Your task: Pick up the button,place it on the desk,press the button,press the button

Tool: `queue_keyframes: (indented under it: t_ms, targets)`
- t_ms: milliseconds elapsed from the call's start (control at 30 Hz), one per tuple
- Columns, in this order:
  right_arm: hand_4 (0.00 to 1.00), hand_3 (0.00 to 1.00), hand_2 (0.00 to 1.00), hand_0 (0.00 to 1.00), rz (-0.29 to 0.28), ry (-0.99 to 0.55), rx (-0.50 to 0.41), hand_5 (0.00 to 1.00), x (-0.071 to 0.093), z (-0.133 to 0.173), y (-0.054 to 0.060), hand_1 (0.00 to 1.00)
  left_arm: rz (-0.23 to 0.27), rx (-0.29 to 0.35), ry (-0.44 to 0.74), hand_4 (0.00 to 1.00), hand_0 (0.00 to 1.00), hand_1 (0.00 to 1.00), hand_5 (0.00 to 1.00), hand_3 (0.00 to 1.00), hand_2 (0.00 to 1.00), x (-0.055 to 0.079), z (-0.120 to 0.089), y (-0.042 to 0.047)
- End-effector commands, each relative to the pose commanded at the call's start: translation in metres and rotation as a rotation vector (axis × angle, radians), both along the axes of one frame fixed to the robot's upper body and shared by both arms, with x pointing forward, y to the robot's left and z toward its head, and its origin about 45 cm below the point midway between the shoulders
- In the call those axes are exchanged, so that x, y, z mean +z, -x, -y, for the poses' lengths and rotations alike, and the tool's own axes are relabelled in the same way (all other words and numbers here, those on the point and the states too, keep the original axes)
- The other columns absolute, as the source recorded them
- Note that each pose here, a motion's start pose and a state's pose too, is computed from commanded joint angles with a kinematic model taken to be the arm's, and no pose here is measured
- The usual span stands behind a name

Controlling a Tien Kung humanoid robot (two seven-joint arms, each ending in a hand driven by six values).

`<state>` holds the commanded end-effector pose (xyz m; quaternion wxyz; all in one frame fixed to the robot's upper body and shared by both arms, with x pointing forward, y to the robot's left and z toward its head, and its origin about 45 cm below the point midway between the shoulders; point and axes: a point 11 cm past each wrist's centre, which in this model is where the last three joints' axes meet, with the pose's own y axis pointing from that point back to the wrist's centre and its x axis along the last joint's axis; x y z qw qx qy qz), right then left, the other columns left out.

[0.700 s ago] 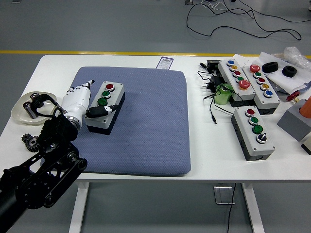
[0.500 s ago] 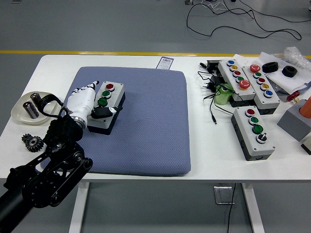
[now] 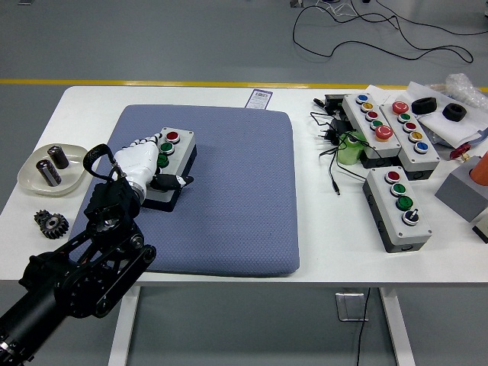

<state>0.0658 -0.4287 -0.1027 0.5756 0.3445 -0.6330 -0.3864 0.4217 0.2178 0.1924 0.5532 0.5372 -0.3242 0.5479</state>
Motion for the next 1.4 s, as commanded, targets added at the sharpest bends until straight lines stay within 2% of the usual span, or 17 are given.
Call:
queue_keyframes:
  t_ms: [267, 433, 467, 633, 667, 833, 867, 1067, 1100, 1233, 1267, 1400]
  targets:
    - [0.455, 0.605, 0.699, 0.658, -0.003, 0.001, 0.000, 0.330, 0.000, 0.000, 0.001, 0.650, -0.069, 0.036, 0.000, 0.998, 0.795, 0.992, 0.452, 0.998, 0.998, -0.014, -0.004, -0.0060]
    - [0.455, 0.605, 0.699, 0.658, -0.005, 0.002, 0.000, 0.330, 0.000, 0.001, 0.002, 0.650, -0.086, 0.060, 0.010, 0.998, 0.795, 0.992, 0.452, 0.998, 0.998, -0.015, -0.009, -0.0092]
    - [0.454, 0.605, 0.699, 0.658, -0.006, 0.002, 0.000, 0.330, 0.000, 0.001, 0.002, 0.650, -0.087, 0.063, 0.011, 0.998, 0.646, 0.869, 0.374, 0.998, 0.998, -0.015, -0.010, -0.0097]
    - [0.454, 0.605, 0.699, 0.658, -0.007, 0.003, 0.001, 0.330, 0.000, 0.001, 0.003, 0.650, -0.109, 0.070, 0.003, 0.998, 0.646, 0.869, 0.374, 0.998, 0.998, -0.013, -0.016, -0.0125]
    - [0.454, 0.605, 0.699, 0.658, -0.008, 0.003, 0.001, 0.330, 0.000, 0.001, 0.003, 0.649, -0.113, 0.072, 0.002, 0.996, 0.305, 0.487, 0.317, 0.998, 0.954, -0.013, -0.017, -0.0127]
    - [0.454, 0.605, 0.699, 0.658, -0.008, 0.004, 0.000, 0.330, 0.000, 0.001, 0.004, 0.649, -0.110, 0.089, 0.007, 0.996, 0.305, 0.487, 0.317, 0.998, 0.954, -0.016, -0.022, -0.0118]
    - [0.454, 0.605, 0.699, 0.658, -0.008, 0.003, 0.000, 0.329, 0.000, 0.001, 0.004, 0.650, -0.107, 0.093, 0.008, 0.990, 0.206, 0.380, 0.307, 0.998, 0.751, -0.017, -0.023, -0.0115]
    - [0.454, 0.605, 0.699, 0.658, -0.006, 0.003, -0.001, 0.329, 0.000, 0.001, 0.003, 0.650, -0.112, 0.102, 0.002, 0.990, 0.206, 0.380, 0.307, 0.998, 0.751, -0.021, -0.026, -0.0103]
    - [0.454, 0.605, 0.699, 0.658, -0.006, 0.003, -0.001, 0.329, 0.000, 0.001, 0.003, 0.650, -0.114, 0.104, 0.000, 0.975, 0.052, 0.182, 0.269, 0.998, 0.303, -0.021, -0.027, -0.0103]
    - [0.454, 0.605, 0.699, 0.658, -0.003, 0.002, -0.001, 0.329, 0.000, 0.001, 0.002, 0.650, -0.108, 0.113, 0.000, 0.975, 0.052, 0.182, 0.269, 0.998, 0.303, -0.021, -0.031, -0.0105]
    - [0.454, 0.605, 0.699, 0.658, -0.003, 0.002, -0.001, 0.328, 0.000, 0.001, 0.002, 0.650, -0.104, 0.115, 0.001, 0.975, 0.011, 0.103, 0.286, 0.998, 0.182, -0.020, -0.032, -0.0107]
    - [0.454, 0.605, 0.699, 0.658, -0.002, 0.003, -0.001, 0.328, 0.000, 0.001, 0.001, 0.650, -0.073, 0.130, 0.009, 0.975, 0.011, 0.103, 0.286, 0.998, 0.182, -0.017, -0.035, -0.0115]
